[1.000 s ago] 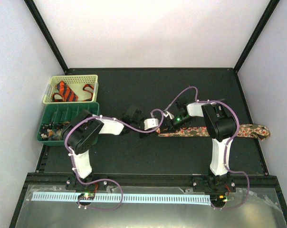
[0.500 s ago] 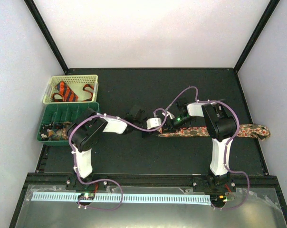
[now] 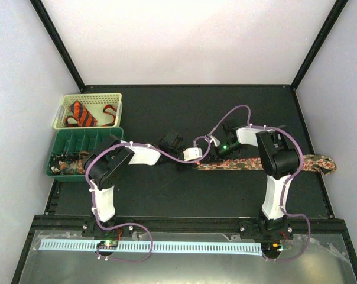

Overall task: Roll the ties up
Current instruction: Roll the tie at the center of the board.

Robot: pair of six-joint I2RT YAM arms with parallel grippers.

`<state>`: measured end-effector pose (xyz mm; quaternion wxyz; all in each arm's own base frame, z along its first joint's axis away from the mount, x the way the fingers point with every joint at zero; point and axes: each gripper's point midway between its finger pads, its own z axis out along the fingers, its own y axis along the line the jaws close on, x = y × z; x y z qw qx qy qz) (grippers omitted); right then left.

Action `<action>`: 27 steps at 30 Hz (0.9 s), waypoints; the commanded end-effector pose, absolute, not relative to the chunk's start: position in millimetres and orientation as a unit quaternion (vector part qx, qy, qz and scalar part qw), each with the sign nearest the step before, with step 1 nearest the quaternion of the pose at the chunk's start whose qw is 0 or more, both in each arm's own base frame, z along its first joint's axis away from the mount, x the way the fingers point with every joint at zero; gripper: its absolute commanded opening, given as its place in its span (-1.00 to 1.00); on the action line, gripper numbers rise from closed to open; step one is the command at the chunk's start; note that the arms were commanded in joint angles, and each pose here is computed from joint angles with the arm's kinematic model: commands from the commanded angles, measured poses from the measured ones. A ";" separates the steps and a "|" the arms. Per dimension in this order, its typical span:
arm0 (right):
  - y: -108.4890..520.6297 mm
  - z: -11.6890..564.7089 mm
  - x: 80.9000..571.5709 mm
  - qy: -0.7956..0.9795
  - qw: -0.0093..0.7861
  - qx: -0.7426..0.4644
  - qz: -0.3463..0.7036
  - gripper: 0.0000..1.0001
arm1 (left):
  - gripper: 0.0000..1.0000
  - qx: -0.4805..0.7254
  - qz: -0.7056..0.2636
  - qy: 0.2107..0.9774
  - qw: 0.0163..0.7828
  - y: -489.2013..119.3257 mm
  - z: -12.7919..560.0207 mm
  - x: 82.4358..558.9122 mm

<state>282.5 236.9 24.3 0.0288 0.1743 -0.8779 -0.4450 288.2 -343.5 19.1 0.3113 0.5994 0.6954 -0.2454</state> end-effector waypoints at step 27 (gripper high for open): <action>233.2 -0.9 271.2 -0.886 0.050 0.184 -0.422 -0.89 | -0.16 0.585 -0.301 0.663 0.358 -372.1 55.5 290.1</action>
